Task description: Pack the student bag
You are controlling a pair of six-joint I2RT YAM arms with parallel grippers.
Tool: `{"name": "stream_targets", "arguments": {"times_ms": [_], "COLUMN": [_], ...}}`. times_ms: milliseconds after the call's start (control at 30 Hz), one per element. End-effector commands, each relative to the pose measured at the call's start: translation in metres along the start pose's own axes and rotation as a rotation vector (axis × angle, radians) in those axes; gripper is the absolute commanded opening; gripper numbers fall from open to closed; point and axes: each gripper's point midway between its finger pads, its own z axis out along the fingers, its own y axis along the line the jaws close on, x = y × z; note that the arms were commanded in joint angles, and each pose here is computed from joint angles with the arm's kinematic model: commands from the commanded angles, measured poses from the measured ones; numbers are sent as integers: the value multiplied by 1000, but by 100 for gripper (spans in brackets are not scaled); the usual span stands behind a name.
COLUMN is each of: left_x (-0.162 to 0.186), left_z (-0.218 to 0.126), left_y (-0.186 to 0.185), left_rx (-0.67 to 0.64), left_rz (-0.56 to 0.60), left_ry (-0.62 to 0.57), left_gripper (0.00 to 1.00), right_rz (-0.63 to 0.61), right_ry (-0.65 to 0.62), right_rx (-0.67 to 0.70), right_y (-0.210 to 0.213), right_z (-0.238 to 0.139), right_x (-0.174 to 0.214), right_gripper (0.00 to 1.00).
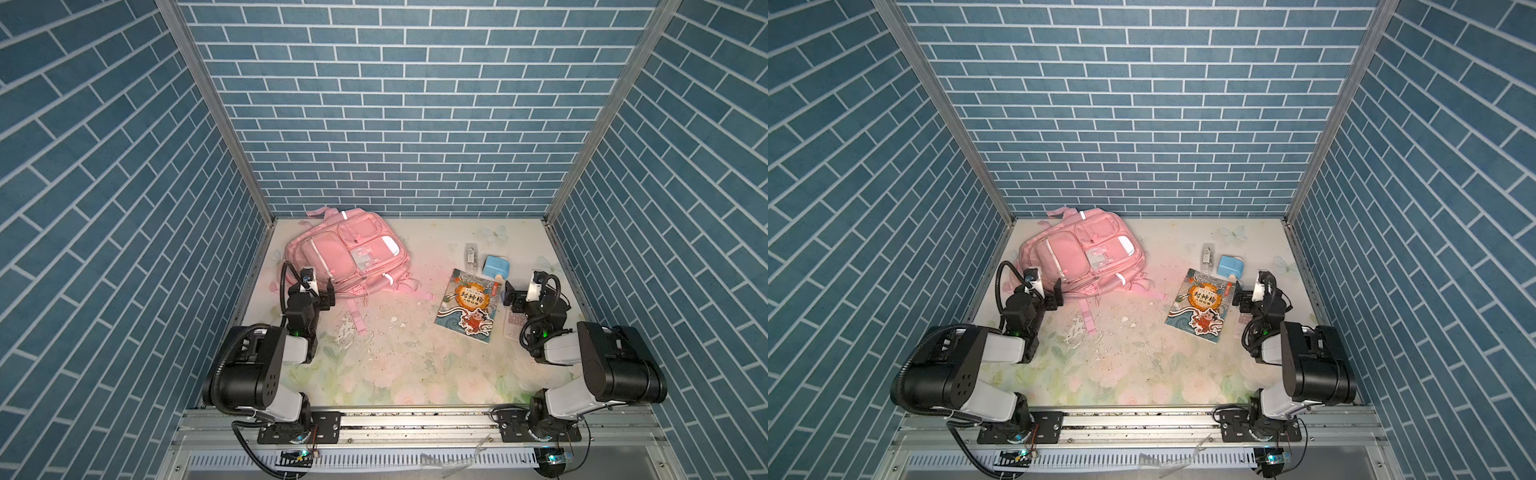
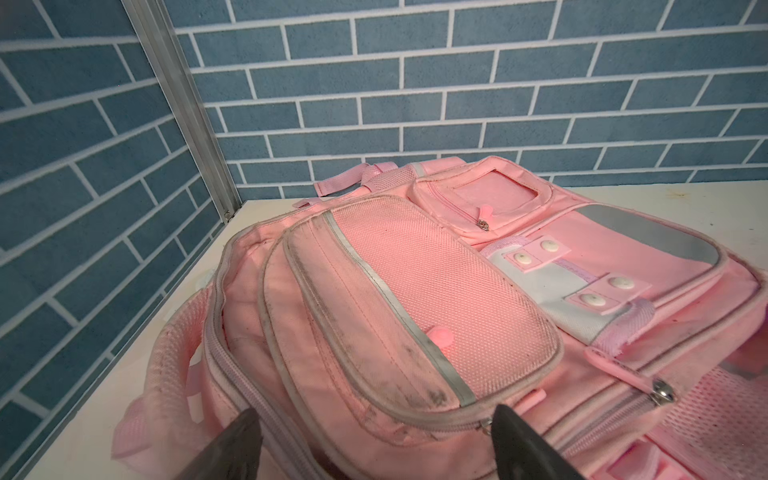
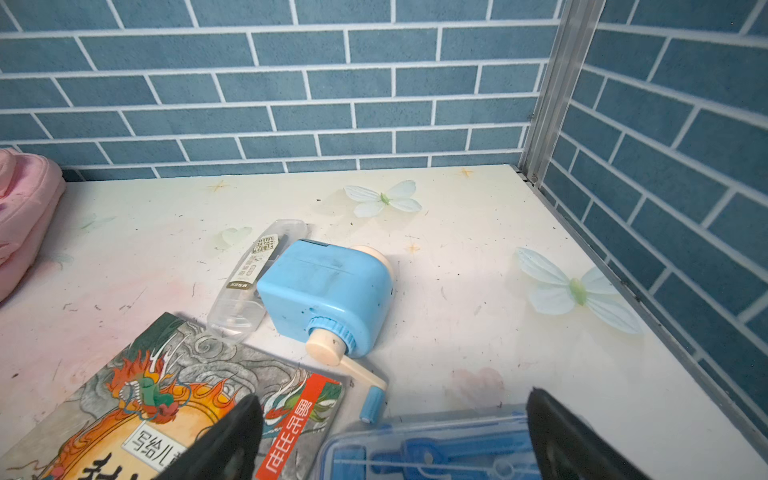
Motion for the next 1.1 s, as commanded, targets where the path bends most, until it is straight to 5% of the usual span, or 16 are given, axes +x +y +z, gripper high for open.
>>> {"name": "stream_targets", "arguments": {"times_ms": [0, 1067], "left_x": [-9, -9], "left_z": [3, 3], "left_y": [-2, -4], "left_rx": [5, 20], "left_rz": [11, 16], "left_ry": [-30, -29], "left_gripper": [87, 87], "right_rz": [-39, -39], "right_ry": [-34, -34], "right_rx": [-11, -8], "right_y": [2, 1], "right_z": [3, 3], "right_x": [-11, -10], "right_gripper": [99, 97]}}
